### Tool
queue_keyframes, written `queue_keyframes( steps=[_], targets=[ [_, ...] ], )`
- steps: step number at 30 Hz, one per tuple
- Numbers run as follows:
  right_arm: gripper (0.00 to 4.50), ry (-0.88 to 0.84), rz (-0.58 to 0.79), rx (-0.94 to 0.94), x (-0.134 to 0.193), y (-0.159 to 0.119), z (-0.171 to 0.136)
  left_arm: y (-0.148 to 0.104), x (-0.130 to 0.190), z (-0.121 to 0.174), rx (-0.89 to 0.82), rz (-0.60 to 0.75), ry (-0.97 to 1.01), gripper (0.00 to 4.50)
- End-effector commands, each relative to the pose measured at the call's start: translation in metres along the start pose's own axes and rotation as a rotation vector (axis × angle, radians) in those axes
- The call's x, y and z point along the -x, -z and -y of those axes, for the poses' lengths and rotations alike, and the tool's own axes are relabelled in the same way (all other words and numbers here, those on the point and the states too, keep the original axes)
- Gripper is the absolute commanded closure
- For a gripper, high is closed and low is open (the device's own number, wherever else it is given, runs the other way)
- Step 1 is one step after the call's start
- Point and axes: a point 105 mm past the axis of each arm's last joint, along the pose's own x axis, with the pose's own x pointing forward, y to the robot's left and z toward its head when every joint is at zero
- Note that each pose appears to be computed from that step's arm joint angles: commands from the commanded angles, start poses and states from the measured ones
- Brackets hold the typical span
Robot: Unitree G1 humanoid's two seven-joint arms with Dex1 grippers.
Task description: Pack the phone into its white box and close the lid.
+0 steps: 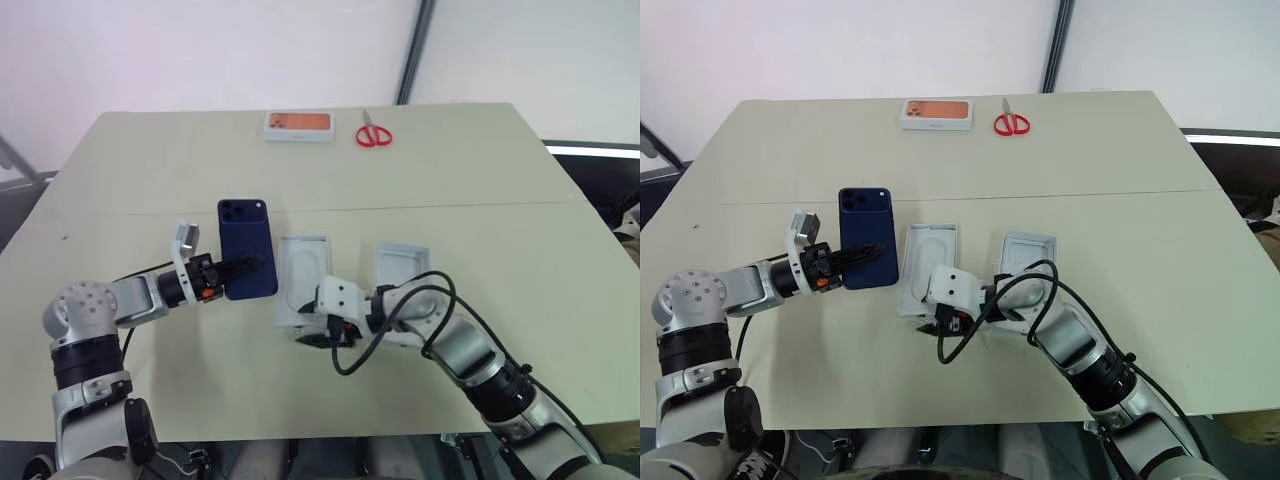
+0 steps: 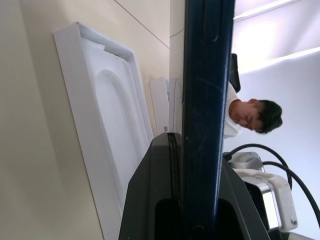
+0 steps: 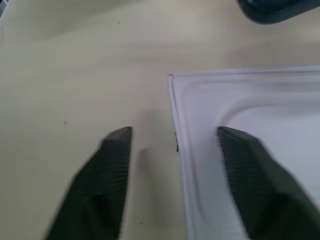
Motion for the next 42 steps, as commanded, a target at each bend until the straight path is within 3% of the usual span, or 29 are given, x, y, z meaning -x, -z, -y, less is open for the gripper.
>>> queue_keyframes(
  steps=[1, 11, 18, 24, 32, 33, 34, 39, 42],
  targets=[
    [1.24, -0.022, 0.014, 0.001, 0.003, -0.006, -0.002, -0.008, 0.002, 0.01, -0.037, 0.025, 0.036, 4.5],
    [1.24, 0.034, 0.032, 0.044, 0.017, -0.021, 0.018, 0.005, -0.002, 0.013, -0.02, -0.032, 0.059, 4.5],
    [1.24, 0.096, 0.155, -0.058, 0.049, -0.039, 0.035, 0.02, -0.014, 0.012, 0.0, -0.068, 0.072, 4.5],
    [1.24, 0.227, 0.088, -0.116, 0.085, -0.007, 0.059, 0.035, -0.035, 0.004, 0.052, -0.103, 0.06, 4.5],
    [1.24, 0.266, 0.092, -0.118, 0.083, -0.007, 0.063, 0.046, -0.055, -0.003, 0.073, -0.154, 0.053, 4.5],
    [1.19, 0.266, 0.089, -0.116, 0.082, -0.006, 0.062, 0.046, -0.057, -0.002, 0.057, -0.153, 0.05, 3.48],
    [1.19, 0.268, 0.089, -0.117, 0.082, -0.006, 0.061, 0.045, -0.058, -0.001, 0.053, -0.15, 0.05, 3.21],
    [1.19, 0.285, 0.084, -0.126, 0.084, -0.002, 0.062, 0.045, -0.056, -0.003, 0.052, -0.166, 0.031, 0.87],
    [1.19, 0.285, 0.085, -0.126, 0.082, -0.002, 0.062, 0.044, -0.055, -0.001, 0.042, -0.173, 0.032, 0.87]
  ],
)
